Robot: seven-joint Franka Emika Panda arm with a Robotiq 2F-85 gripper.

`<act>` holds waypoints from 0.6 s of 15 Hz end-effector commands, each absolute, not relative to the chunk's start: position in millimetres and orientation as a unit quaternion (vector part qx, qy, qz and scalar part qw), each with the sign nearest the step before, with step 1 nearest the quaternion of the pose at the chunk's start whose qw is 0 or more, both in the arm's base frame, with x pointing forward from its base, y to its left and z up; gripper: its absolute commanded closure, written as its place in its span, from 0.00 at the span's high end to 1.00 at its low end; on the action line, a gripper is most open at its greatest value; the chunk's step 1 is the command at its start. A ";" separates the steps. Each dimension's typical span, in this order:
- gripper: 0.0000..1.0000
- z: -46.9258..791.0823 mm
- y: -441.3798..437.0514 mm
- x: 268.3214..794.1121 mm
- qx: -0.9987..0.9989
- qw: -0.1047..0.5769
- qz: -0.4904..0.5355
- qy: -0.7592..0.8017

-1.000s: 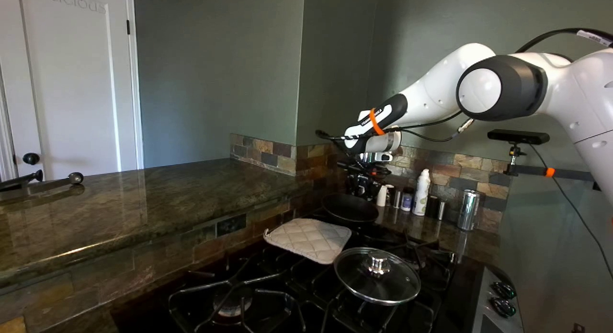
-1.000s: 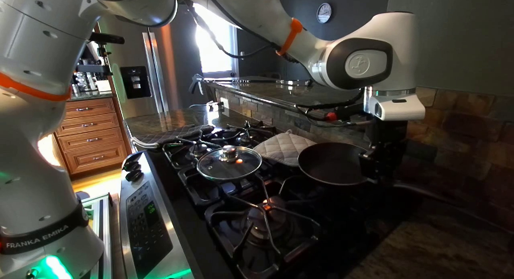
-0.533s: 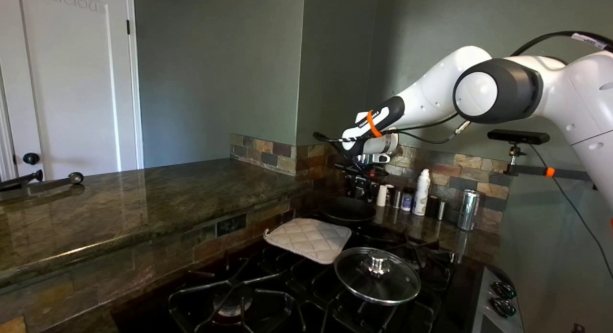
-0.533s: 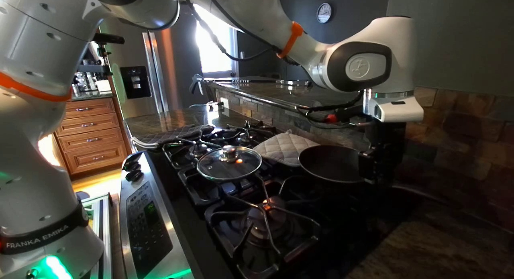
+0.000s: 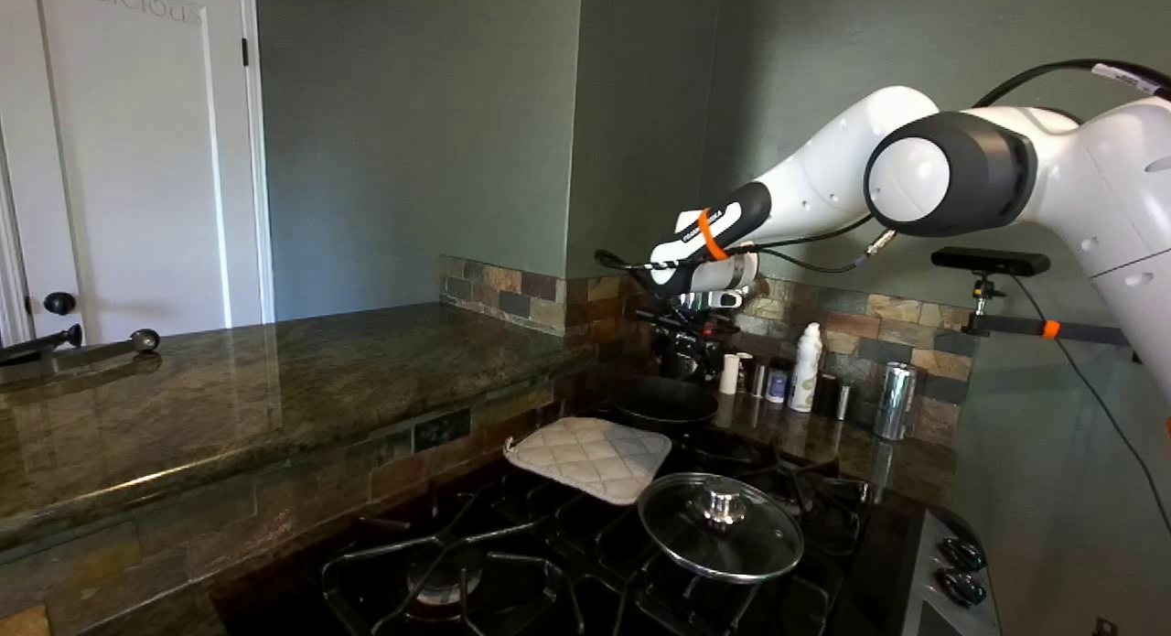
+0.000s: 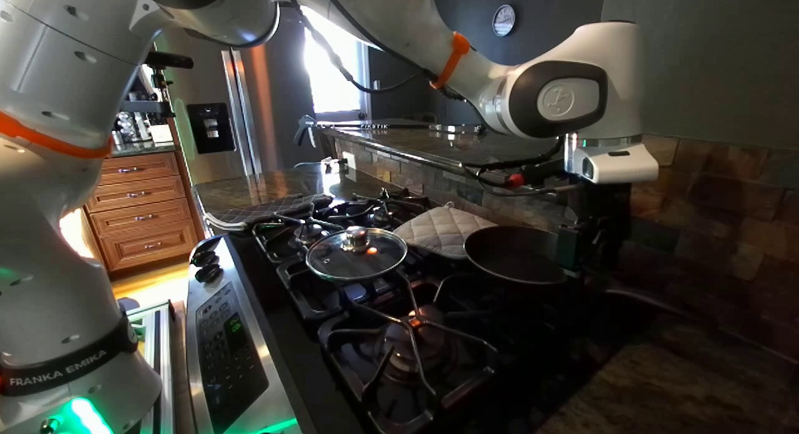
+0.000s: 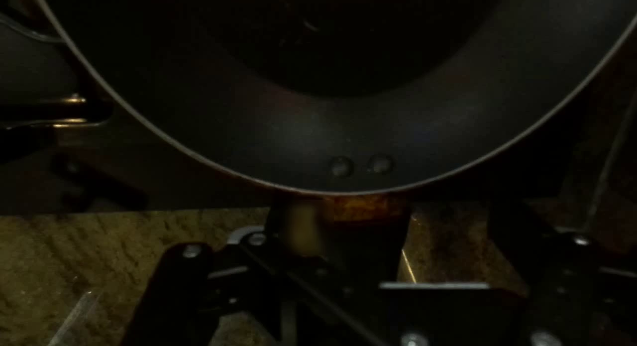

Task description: Move the pan backwards and cover it

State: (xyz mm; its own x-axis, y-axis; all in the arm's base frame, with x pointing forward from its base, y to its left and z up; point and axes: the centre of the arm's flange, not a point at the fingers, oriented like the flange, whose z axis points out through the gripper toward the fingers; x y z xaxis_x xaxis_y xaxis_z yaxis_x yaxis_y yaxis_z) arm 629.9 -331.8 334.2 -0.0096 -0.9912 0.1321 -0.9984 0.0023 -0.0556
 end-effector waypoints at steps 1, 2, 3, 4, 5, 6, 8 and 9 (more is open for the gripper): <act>1.00 374.1 -311.8 612.4 0.714 0.039 0.093 -0.693; 1.00 386.1 -304.7 608.1 0.721 0.044 0.101 -0.684; 1.00 397.4 -295.1 602.4 0.730 0.047 0.106 -0.673; 1.00 409.5 -285.2 597.0 0.741 0.050 0.111 -0.661; 1.00 419.9 -271.6 590.1 0.756 0.048 0.114 -0.643; 1.00 428.5 -253.2 578.8 0.779 0.037 0.104 -0.617; 1.00 439.3 -222.9 561.8 0.813 0.025 0.088 -0.575; 1.00 442.7 -207.6 552.7 0.828 0.019 0.082 -0.554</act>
State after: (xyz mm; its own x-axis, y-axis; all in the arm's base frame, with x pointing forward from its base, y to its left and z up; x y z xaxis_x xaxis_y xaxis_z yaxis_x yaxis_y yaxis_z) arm 606.4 -257.3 431.7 0.2404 -0.9482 0.2075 -0.9623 -0.2608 -0.0771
